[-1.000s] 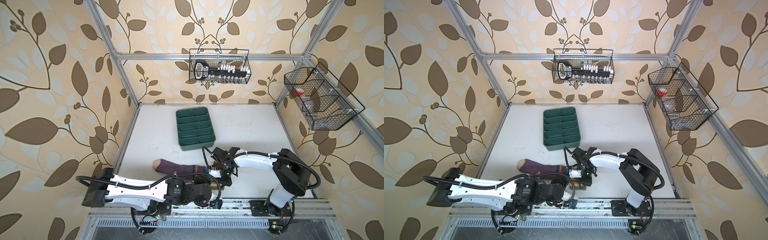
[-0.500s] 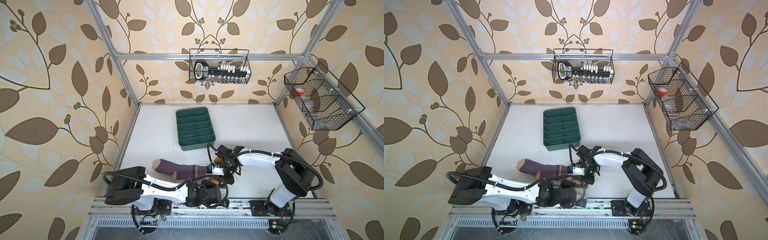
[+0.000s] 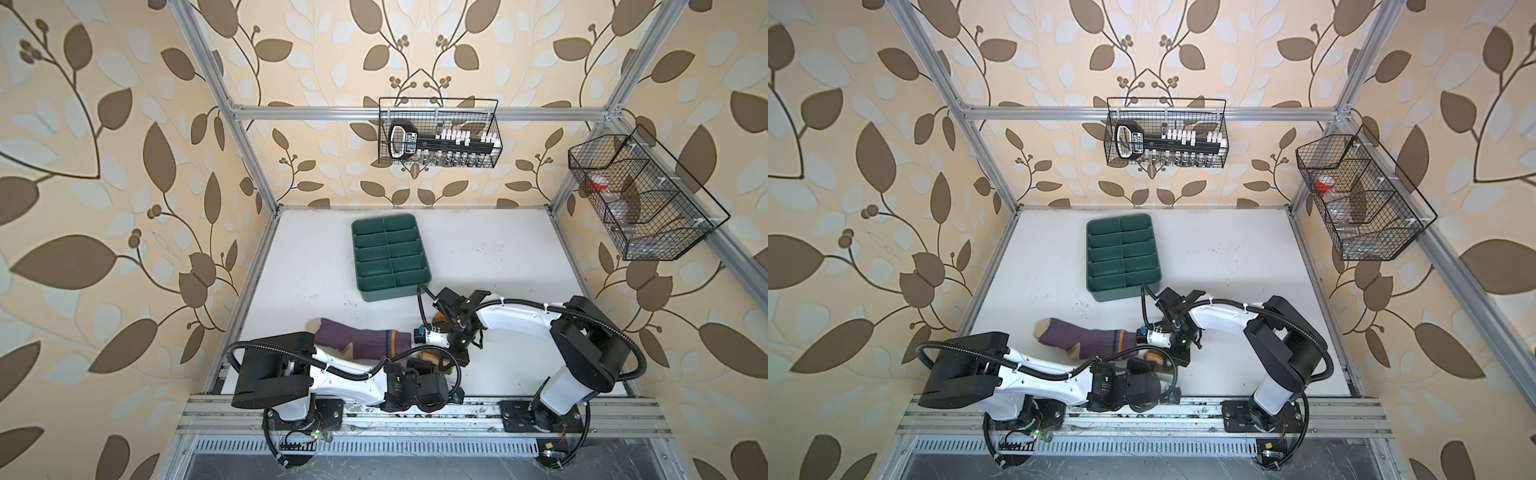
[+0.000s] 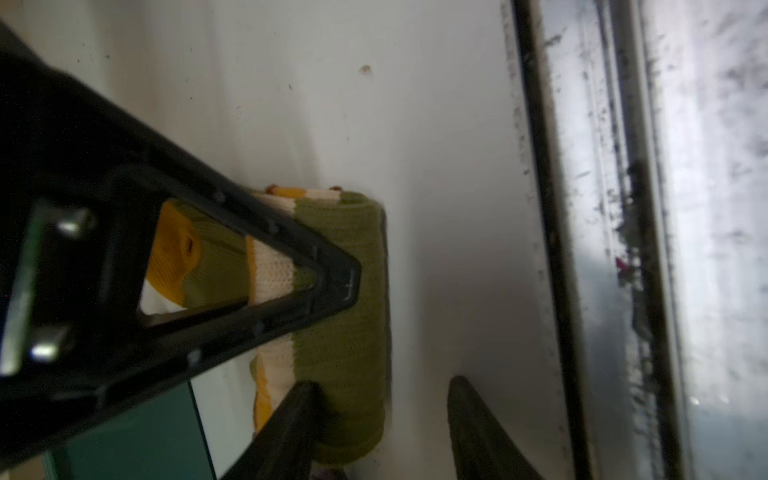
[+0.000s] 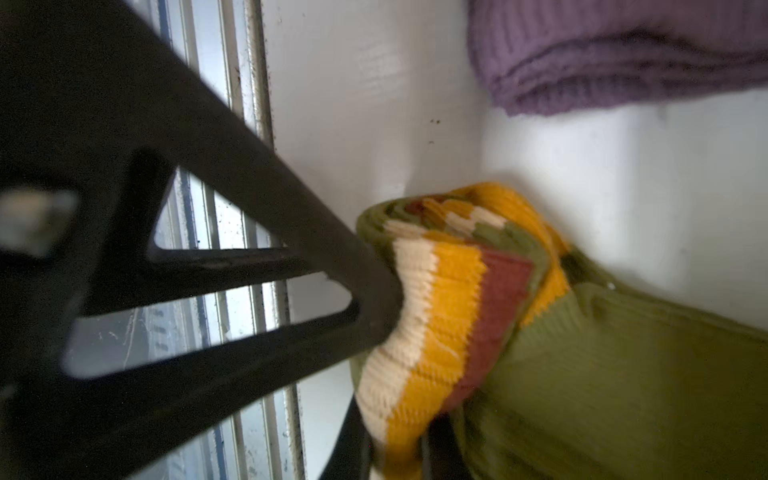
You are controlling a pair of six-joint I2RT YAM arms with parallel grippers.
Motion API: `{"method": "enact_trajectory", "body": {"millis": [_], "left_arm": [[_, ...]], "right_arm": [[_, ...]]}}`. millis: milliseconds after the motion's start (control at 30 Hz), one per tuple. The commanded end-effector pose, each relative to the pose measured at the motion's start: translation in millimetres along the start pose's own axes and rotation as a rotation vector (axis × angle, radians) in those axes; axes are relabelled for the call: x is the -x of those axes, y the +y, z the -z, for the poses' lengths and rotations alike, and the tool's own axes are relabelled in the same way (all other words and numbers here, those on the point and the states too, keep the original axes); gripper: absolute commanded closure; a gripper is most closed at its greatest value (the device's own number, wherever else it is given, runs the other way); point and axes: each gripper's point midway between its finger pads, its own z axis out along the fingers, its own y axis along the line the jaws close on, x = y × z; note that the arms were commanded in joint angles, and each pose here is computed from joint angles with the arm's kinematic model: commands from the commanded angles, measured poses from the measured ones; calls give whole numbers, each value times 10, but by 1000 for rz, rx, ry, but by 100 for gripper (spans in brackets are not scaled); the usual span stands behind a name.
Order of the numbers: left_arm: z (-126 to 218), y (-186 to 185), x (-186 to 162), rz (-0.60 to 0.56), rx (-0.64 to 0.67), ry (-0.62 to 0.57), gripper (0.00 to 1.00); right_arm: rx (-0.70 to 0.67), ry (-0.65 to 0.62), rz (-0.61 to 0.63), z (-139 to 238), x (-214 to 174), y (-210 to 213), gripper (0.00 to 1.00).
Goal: Roll the socks
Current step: 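Hold the roll with the left gripper while the right gripper releases and withdraws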
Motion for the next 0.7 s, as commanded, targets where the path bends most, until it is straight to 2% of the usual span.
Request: {"method": "enact_trajectory", "body": {"millis": [0, 167, 300, 567, 667], "left_arm": [[2, 190, -84, 30, 91, 23, 43], [53, 261, -81, 13, 120, 15, 39], [-49, 238, -101, -9, 122, 36, 41], [-224, 165, -94, -16, 79, 43, 56], [-228, 114, -54, -18, 47, 25, 67]], "right_arm": [[-26, 103, 2, -168, -273, -85, 95], [-21, 100, -1, -165, -264, -84, 96], [-21, 98, -1, -157, -257, -82, 96], [-21, 86, 4, -143, -236, -71, 96], [-29, 87, -1, -153, -234, -97, 96]]}}
